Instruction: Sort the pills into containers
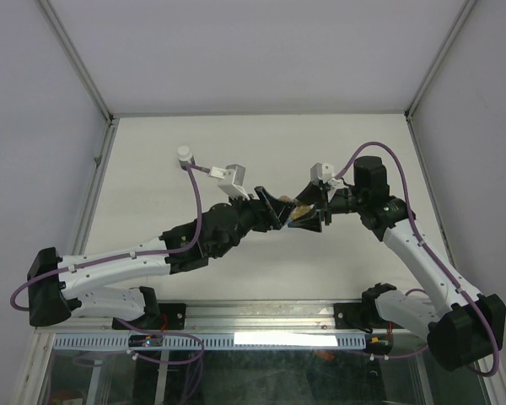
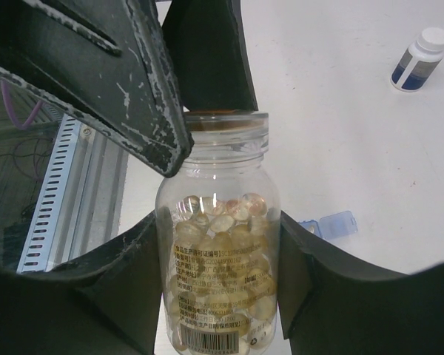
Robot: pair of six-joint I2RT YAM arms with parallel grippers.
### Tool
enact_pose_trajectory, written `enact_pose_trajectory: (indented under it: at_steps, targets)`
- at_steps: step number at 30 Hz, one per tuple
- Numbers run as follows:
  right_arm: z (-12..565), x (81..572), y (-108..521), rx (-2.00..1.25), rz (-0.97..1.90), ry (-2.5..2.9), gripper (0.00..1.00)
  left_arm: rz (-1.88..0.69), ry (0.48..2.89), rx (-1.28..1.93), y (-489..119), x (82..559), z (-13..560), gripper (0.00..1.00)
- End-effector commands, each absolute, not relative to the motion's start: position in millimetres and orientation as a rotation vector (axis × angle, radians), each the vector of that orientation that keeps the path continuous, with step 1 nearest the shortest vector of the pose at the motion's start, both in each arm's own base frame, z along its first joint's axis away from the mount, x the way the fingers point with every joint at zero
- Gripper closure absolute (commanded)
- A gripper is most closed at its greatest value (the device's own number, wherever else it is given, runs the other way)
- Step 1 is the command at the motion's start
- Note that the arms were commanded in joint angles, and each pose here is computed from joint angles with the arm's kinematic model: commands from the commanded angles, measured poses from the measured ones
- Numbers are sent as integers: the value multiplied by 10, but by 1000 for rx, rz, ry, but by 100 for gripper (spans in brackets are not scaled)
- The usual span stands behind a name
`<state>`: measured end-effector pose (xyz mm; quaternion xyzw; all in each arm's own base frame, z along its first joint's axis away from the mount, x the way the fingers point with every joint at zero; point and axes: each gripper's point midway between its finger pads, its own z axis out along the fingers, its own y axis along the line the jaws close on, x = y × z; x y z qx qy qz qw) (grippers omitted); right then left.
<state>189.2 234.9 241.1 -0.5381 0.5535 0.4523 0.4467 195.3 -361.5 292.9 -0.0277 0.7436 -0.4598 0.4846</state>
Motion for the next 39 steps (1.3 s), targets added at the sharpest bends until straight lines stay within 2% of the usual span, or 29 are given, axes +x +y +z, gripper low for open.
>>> enact_pose_trajectory:
  at_steps: [1, 9, 20, 26, 32, 39]
  targets:
    - [2506, 1933, 2355, -1342, 1077, 1306, 100, -1138, 1742, -72, -3612, 1957, 3224, 35]
    - [2497, 1947, 2354, -1340, 1073, 1312, 100, -1144, 1747, -58, -3653, 1951, 3239, 39]
    - [2481, 1958, 2354, -1339, 1069, 1319, 100, -1115, 1764, -31, -3698, 1967, 3196, 51]
    - [2477, 1958, 2353, -1339, 1068, 1321, 100, -1102, 1771, -2, -3718, 1963, 3167, 65]
    - [2482, 1959, 2352, -1339, 1068, 1320, 100, -1091, 1779, 64, -3770, 1934, 3125, 83]
    - [2507, 1919, 2354, -1345, 1085, 1304, 100, -1094, 1747, 265, -3862, 1808, 3034, 89]
